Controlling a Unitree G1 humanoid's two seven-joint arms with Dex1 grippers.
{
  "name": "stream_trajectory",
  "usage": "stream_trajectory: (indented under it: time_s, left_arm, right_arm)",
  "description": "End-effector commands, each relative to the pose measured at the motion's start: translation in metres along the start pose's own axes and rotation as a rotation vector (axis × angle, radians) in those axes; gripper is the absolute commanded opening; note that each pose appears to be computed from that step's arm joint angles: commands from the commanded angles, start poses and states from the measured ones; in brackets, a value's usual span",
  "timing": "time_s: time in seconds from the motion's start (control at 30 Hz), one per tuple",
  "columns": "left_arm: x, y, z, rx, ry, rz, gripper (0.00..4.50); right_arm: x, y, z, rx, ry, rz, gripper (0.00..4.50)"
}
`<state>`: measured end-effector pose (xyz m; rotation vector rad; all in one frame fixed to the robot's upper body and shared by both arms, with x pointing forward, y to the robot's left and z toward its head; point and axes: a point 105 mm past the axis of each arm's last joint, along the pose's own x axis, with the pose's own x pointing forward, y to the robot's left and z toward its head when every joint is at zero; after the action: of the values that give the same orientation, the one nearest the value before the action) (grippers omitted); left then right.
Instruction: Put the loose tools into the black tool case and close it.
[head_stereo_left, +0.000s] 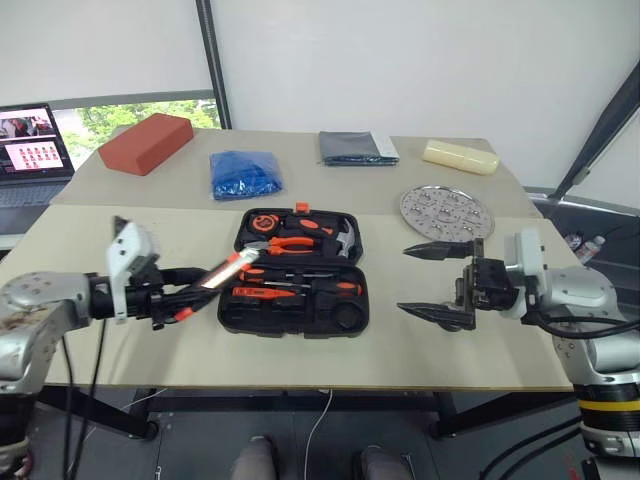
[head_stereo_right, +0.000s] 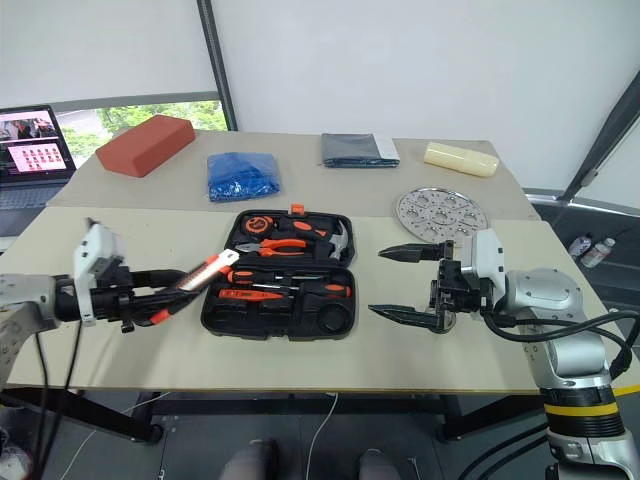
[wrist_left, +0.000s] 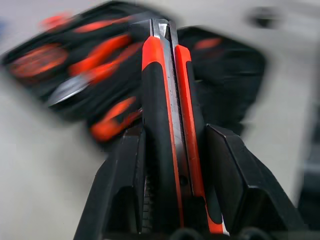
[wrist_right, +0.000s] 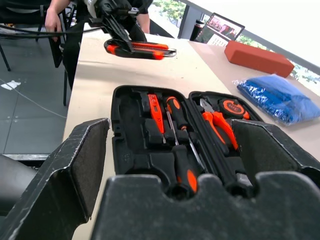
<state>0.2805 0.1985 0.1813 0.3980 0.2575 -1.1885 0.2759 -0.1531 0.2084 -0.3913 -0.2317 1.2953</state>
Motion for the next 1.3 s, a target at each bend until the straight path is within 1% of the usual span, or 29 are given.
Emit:
stream_trajectory:
  time_s: [0.03,0.1,0.17,0.23,0.37,0.43,0.6,0.67,0.83,0.93,1.0,1.07,1.13,1.17,1.23,1.3]
  left_arm:
    - [0.019,-0.003,-0.015,0.265,0.231,-0.178,1.40]
    - [0.025,0.010,-0.025,0.336,0.330,-0.156,1.40]
    - [0.045,0.015,-0.012,0.384,0.299,-0.153,1.40]
    - [0.061,0.009,0.000,0.423,0.261,-0.202,1.40]
    - [0.074,0.006,0.002,0.458,0.256,-0.237,1.40]
    - [0.078,0.006,0.000,0.455,0.255,-0.237,1.40]
    - [0.082,0.008,-0.014,0.462,0.311,-0.222,1.40]
    - [0.082,0.016,-0.018,0.504,0.354,-0.179,1.40]
    - [0.081,0.013,-0.023,0.481,0.360,-0.194,1.40]
    - [0.084,0.011,-0.022,0.447,0.323,-0.200,1.40]
    - [0.086,0.009,-0.018,0.427,0.282,-0.199,2.34]
    - [0.086,0.009,-0.015,0.430,0.236,-0.218,2.97]
    - [0.087,0.013,-0.002,0.435,0.116,-0.193,3.59]
    - [0.085,0.019,0.006,0.398,0.032,-0.158,4.04]
    - [0.078,0.031,0.014,0.325,-0.070,-0.104,4.04]
    - [0.064,0.042,0.024,0.249,-0.209,-0.057,4.04]
  right_arm:
    - [-0.009,0.000,0.013,-0.035,-0.001,-0.024,4.50]
    - [-0.010,0.001,0.014,-0.031,0.003,-0.029,4.50]
    - [-0.013,0.003,0.014,-0.025,0.012,-0.039,4.50]
    - [-0.015,0.005,0.014,-0.018,0.020,-0.047,4.50]
    - [-0.017,0.009,0.014,-0.003,0.031,-0.055,4.50]
    - [-0.018,0.011,0.013,0.003,0.036,-0.057,4.50]
    - [-0.019,0.014,0.013,0.012,0.040,-0.066,4.50]
    - [-0.019,0.015,0.012,0.014,0.042,-0.068,4.50]
    - [-0.018,0.017,0.011,0.022,0.040,-0.071,4.50]
    - [-0.017,0.017,0.011,0.025,0.039,-0.072,4.50]
    - [-0.016,0.017,0.010,0.027,0.039,-0.070,4.50]
    - [-0.016,0.016,0.009,0.029,0.038,-0.070,4.50]
    - [-0.016,0.014,0.008,0.031,0.039,-0.070,4.50]
    - [-0.016,0.014,0.008,0.032,0.038,-0.071,4.50]
    - [-0.016,0.013,0.006,0.035,0.038,-0.071,4.50]
    - [-0.015,0.012,0.005,0.041,0.034,-0.073,4.50]
